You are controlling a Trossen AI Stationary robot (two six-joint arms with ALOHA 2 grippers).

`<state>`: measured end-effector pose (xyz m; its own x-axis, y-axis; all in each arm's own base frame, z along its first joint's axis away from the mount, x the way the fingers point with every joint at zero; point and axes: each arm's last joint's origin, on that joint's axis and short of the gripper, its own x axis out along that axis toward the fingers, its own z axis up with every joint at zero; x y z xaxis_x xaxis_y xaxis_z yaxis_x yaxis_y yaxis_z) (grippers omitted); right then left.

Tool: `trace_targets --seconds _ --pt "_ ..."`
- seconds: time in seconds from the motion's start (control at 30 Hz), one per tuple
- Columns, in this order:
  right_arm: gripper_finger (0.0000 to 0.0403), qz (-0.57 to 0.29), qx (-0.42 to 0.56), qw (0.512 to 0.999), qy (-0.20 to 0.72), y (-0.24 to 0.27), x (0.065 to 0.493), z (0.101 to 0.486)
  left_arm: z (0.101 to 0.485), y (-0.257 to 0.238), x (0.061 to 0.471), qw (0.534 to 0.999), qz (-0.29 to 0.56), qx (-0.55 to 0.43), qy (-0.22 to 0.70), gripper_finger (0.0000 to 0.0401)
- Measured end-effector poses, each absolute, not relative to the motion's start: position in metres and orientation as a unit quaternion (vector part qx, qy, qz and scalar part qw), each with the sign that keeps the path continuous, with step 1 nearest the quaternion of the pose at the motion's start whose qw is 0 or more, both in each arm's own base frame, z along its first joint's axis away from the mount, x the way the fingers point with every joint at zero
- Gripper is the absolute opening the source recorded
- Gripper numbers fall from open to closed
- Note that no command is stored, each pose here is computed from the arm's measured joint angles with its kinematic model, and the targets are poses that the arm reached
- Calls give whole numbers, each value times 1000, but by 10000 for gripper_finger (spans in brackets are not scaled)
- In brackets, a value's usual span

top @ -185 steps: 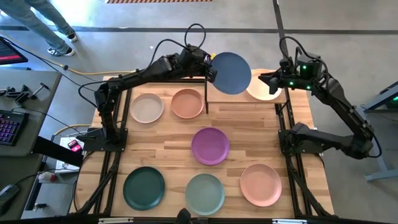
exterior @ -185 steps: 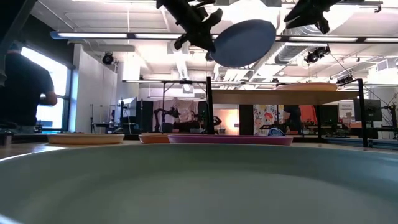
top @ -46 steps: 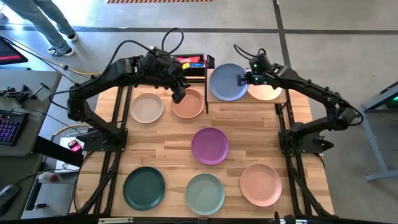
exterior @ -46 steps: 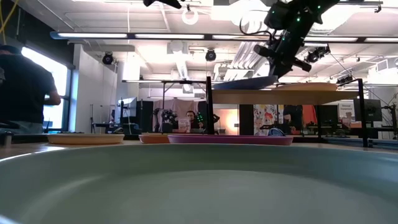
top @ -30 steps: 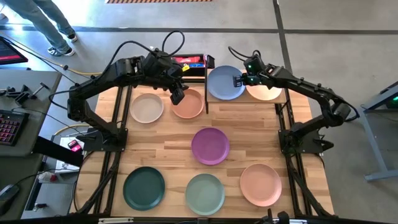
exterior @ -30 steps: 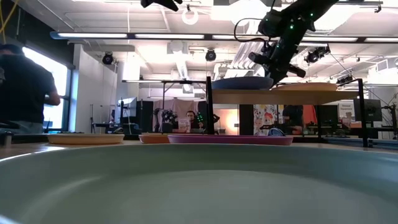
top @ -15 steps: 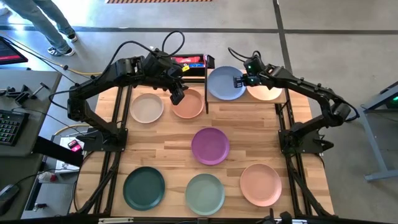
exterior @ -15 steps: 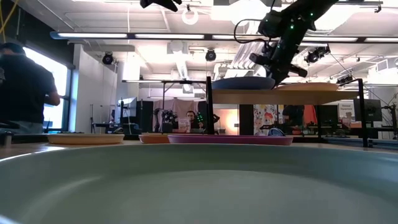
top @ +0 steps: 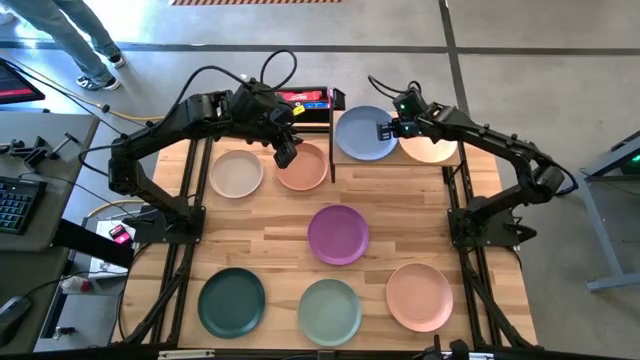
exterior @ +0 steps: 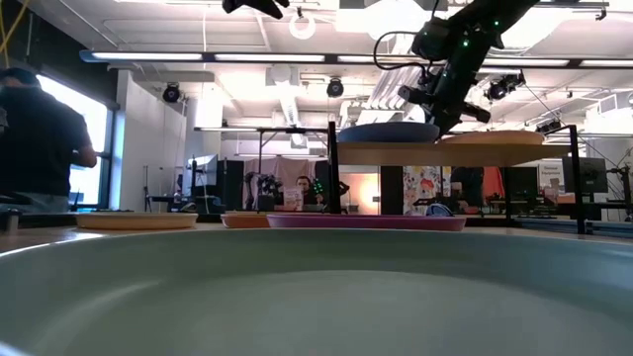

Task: Place and stack plates onto a shelf
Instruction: Put the blue plate on the shelf

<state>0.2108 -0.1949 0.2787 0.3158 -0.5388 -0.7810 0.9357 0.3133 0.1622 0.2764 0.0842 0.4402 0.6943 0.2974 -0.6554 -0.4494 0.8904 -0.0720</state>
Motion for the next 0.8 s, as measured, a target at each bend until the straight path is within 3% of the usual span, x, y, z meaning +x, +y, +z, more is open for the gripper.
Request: trace_targets --seconds 0.2,0.6,0.8 --pt "7 -480 322 753 315 -195 212 279 440 84 276 913 204 -114 333 129" --pt "81 -475 320 756 317 -195 212 280 440 84 276 913 204 -114 334 129" --pt "89 -468 306 762 327 -194 212 303 438 84 274 908 205 -115 348 129"
